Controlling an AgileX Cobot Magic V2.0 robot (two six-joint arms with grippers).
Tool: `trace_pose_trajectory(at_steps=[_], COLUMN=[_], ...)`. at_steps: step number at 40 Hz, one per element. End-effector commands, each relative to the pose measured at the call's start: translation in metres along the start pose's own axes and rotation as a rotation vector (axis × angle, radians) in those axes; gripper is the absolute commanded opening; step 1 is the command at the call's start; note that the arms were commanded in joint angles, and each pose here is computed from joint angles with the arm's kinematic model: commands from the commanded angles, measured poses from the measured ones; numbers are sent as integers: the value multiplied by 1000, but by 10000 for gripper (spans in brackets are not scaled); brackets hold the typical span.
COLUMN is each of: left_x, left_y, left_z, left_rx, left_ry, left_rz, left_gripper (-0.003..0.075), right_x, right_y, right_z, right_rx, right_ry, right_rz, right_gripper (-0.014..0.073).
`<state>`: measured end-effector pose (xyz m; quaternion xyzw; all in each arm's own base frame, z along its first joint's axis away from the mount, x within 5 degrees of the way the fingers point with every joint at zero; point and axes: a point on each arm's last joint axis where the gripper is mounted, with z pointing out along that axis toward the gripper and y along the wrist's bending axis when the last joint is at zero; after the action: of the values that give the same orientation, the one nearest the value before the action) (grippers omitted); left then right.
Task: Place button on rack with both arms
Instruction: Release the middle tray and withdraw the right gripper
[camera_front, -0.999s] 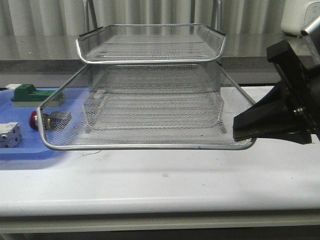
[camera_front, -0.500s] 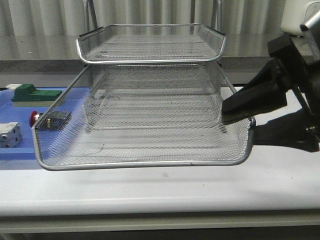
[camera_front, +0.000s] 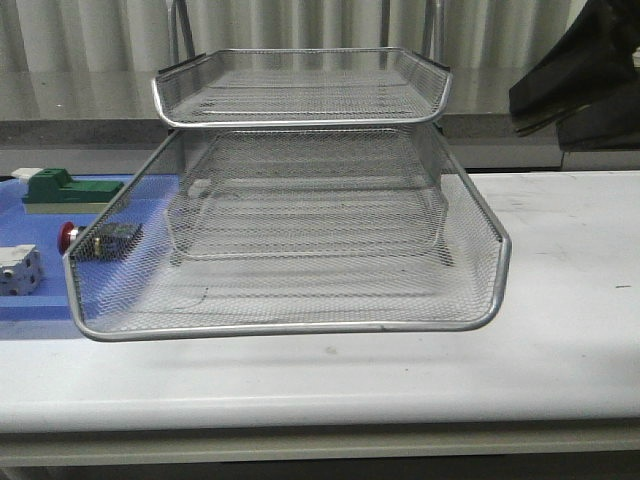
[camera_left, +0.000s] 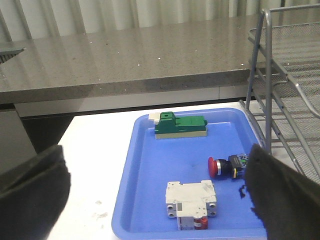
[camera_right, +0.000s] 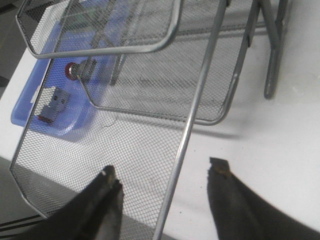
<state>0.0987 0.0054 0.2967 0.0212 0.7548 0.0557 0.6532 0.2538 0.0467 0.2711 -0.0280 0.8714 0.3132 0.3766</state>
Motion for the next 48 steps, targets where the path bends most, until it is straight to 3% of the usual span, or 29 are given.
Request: trace_pose_trajectory(at_steps=[1, 11, 19, 24, 35, 48], left_x=[-20, -20, -20, -20, -20, -20], left_y=[2, 2, 2, 2, 2, 2], left_z=[-1, -1, -1, -1, -1, -1], left_rx=[-4, -4, -4, -4, -4, -4], left_ry=[-111, -111, -111, -111, -111, -111], left_rz=[-11, -11, -11, -11, -11, -11], left_gripper=[671, 671, 671, 671, 671, 671], right_x=[-19, -17, -8, -2, 48, 104], right_y=[17, 38, 64, 70, 57, 44], right_z=[-22, -44, -59, -80, -113, -132], right_rx=[21, 101, 147, 192, 254, 246], right_ry=[-64, -102, -133, -232, -448, -555], right_rz=[-90, -320, -481, -518, -531, -550], right_gripper=[250, -71, -59, -59, -59, -59])
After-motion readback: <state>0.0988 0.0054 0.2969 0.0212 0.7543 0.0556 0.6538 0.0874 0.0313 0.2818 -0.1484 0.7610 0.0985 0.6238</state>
